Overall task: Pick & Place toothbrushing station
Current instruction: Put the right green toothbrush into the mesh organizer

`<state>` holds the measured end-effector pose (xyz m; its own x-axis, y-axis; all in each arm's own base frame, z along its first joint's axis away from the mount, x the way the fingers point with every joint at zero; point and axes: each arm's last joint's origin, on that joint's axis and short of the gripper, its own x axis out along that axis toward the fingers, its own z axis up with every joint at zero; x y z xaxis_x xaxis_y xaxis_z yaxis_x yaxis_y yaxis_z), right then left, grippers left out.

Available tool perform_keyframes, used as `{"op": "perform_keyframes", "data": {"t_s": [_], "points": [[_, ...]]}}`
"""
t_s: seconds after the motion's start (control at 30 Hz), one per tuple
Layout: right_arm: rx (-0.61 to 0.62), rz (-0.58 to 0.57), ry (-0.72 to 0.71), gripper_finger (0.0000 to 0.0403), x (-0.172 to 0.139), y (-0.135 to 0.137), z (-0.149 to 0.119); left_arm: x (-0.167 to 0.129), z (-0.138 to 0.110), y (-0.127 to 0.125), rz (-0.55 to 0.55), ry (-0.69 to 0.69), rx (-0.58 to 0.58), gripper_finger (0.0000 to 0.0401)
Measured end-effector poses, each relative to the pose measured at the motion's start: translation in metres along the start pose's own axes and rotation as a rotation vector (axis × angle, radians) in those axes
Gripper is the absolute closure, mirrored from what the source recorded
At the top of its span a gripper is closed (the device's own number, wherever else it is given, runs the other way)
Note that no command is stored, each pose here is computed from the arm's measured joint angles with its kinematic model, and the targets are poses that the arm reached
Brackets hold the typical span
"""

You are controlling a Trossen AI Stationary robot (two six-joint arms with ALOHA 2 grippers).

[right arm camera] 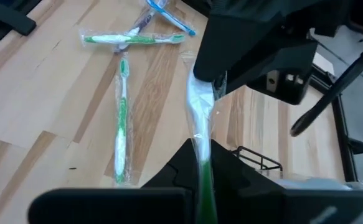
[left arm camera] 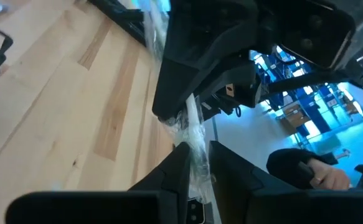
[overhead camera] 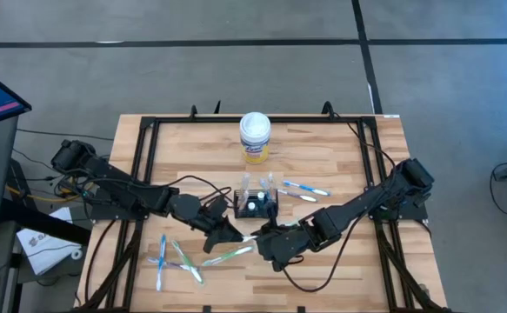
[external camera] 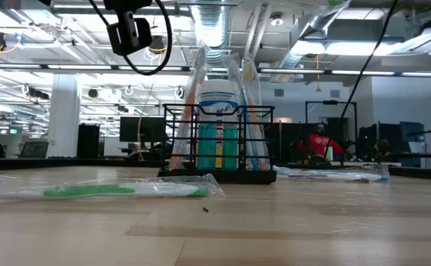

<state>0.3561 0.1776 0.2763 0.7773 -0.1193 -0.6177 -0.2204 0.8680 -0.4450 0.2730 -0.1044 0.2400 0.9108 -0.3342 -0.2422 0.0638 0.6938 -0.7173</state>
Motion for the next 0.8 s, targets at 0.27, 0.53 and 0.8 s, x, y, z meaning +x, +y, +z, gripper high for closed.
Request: {"op": "perform_keyframes", "data": {"t_s": [0.27,0.53,0.8], "points": [[0.039,0.032,0.0,0.0389,-0.003,-0.001,0.0,-0.001,0.002,-0.003,-0.025,-0.024,0.131,0.035],[0.054,0.068,0.021,0.039,-0.005,0.005,-0.002,-0.003,-0.004,-0.011,-0.031,-0.032,0.218,0.035],[0.075,0.094,0.027,0.039,-0.021,0.015,-0.002,-0.023,-0.006,-0.025,-0.04,-0.113,0.265,0.0351]]}}
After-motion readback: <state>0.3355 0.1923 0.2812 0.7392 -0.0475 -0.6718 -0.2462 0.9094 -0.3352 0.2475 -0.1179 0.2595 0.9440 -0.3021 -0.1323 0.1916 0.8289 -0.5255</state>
